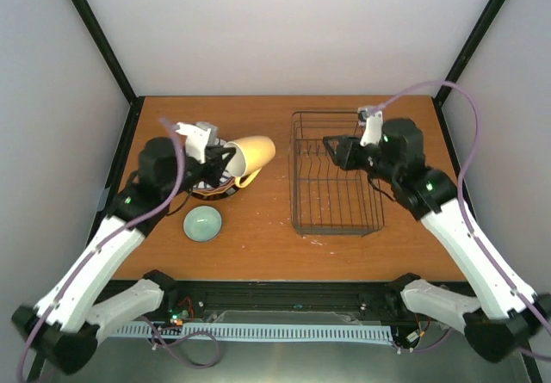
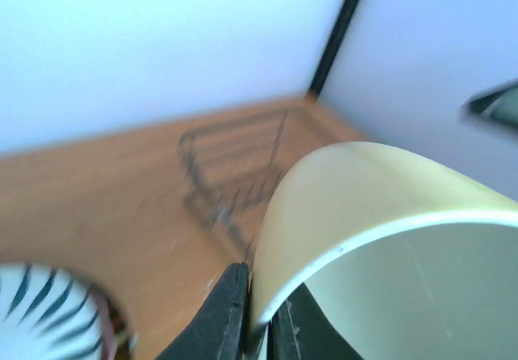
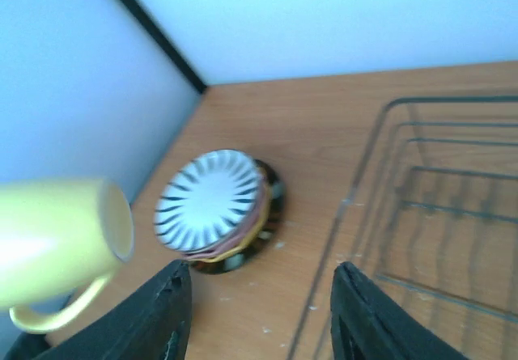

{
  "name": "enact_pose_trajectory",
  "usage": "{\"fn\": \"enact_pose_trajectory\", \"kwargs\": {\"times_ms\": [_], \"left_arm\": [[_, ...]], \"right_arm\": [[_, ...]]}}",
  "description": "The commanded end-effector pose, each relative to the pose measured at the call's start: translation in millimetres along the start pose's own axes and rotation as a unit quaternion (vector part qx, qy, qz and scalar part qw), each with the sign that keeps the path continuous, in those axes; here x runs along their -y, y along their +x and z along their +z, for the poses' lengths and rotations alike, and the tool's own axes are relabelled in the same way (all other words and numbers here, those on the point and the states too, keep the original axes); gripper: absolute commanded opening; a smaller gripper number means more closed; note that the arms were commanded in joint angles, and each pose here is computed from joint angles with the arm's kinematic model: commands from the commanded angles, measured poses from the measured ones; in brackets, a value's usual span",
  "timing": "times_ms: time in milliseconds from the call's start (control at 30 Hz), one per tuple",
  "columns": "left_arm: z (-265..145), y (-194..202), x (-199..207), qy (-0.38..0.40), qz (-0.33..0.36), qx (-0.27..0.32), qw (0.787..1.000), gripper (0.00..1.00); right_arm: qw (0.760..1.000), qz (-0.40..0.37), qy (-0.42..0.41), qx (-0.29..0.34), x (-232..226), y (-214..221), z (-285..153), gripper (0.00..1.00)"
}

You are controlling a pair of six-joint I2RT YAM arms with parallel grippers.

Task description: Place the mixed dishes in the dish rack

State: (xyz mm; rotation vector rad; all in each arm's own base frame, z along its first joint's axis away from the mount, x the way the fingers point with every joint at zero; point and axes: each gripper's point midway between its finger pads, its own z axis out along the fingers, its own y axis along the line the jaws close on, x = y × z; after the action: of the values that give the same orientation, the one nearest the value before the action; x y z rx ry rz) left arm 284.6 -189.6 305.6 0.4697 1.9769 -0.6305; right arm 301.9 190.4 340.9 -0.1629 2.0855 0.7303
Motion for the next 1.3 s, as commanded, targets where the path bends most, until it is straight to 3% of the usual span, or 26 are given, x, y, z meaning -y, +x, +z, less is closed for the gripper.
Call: {"fn": "enact_pose_trajectory", "kwargs": {"times_ms": [0, 167, 267, 667, 1267], "left_arm": [[-41, -63, 51, 0.133, 0.006, 0.195, 0.972, 0.01], [-55, -62, 71, 0.218, -0.028, 0.241, 0.945, 0.00], [-59, -63, 80, 0.260, -0.046, 0.253, 0.931, 0.01], [-86, -89, 98, 0.340, -0.082, 0.302, 0.887, 0.01], [-82, -85, 92, 0.329, -0.098, 0.301, 0.889, 0.01]], "right_arm": [[0.977, 0.013, -0.199, 0.076, -59, -2, -32, 0.53], [0.928, 0.061, -0.366, 0.042, -88, 39, -34, 0.73], [0.900, 0.059, -0.431, 0.039, -101, 49, -43, 0.77], [0.889, 0.002, -0.458, 0.021, -121, 76, -41, 0.79], [0.864, -0.030, -0.501, 0.025, -172, 74, -36, 0.73]]}}
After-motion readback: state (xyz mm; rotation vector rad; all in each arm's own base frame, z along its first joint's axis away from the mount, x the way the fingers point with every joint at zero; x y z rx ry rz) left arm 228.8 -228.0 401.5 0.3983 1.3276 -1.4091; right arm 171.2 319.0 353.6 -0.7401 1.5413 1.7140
